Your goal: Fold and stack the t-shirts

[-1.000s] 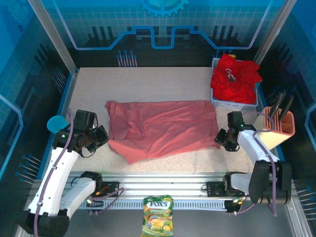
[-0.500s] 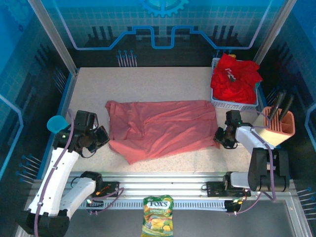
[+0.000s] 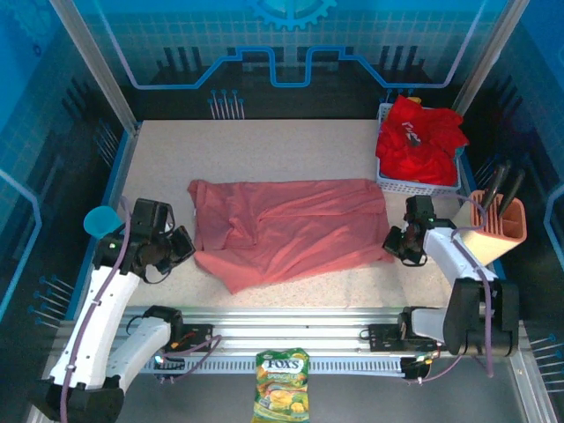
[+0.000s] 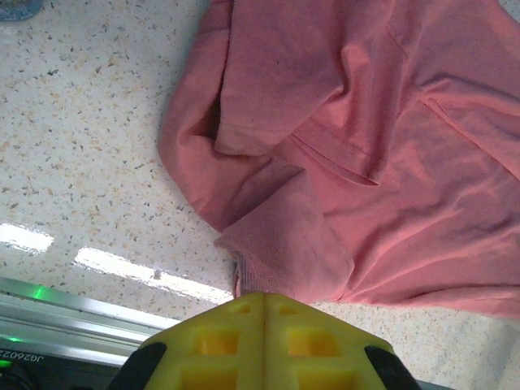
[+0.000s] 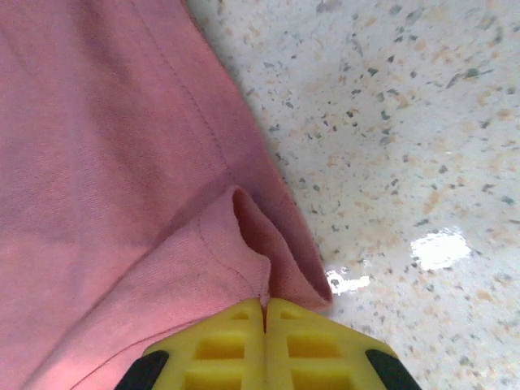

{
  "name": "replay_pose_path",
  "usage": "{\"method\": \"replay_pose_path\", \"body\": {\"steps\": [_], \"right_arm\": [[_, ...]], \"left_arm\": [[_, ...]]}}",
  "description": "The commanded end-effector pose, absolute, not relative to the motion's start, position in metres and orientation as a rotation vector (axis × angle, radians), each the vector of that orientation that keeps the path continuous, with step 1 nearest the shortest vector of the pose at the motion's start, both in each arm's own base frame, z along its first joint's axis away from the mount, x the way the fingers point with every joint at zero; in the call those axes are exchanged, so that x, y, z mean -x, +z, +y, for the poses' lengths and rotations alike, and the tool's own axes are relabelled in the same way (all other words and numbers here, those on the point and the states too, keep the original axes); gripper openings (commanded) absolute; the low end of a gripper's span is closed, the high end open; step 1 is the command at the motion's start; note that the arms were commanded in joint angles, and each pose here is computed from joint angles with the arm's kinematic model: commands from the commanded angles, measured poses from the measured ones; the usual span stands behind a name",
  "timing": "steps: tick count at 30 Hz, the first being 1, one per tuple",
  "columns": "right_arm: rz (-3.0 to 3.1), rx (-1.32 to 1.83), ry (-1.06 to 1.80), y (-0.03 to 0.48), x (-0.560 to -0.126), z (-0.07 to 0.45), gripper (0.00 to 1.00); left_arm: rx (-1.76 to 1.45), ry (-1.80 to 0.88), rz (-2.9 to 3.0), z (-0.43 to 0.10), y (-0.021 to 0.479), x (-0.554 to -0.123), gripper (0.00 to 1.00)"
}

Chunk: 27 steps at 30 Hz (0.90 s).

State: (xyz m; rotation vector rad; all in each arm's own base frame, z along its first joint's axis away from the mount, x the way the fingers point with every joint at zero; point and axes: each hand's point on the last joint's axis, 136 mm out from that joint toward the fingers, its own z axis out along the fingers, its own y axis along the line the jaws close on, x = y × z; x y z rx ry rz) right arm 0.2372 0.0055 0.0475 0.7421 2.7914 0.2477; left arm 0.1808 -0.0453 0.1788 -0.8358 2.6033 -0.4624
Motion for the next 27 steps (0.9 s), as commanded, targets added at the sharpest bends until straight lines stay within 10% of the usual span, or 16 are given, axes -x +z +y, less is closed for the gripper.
{"method": "replay_pose_path", "body": {"steps": [1, 16, 27], "right_arm": [[2.787, -0.772, 0.227, 0.068, -0.226, 0.002, 0.0], [2.692, -0.809, 0.255, 0.11, -0.209, 0.003, 0.0], [2.76, -0.683, 0.286, 0.115, -0.276, 0.005, 0.0]], "left_arm": [[0.836, -0.491, 2.583, -0.045, 0.198, -0.172, 0.0], [0.764, -0.419, 2.555, -0.037, 0.23, -0.184, 0.0], [0.681, -0.286, 2.543, -0.025, 0.255, -0.264, 0.0]]}}
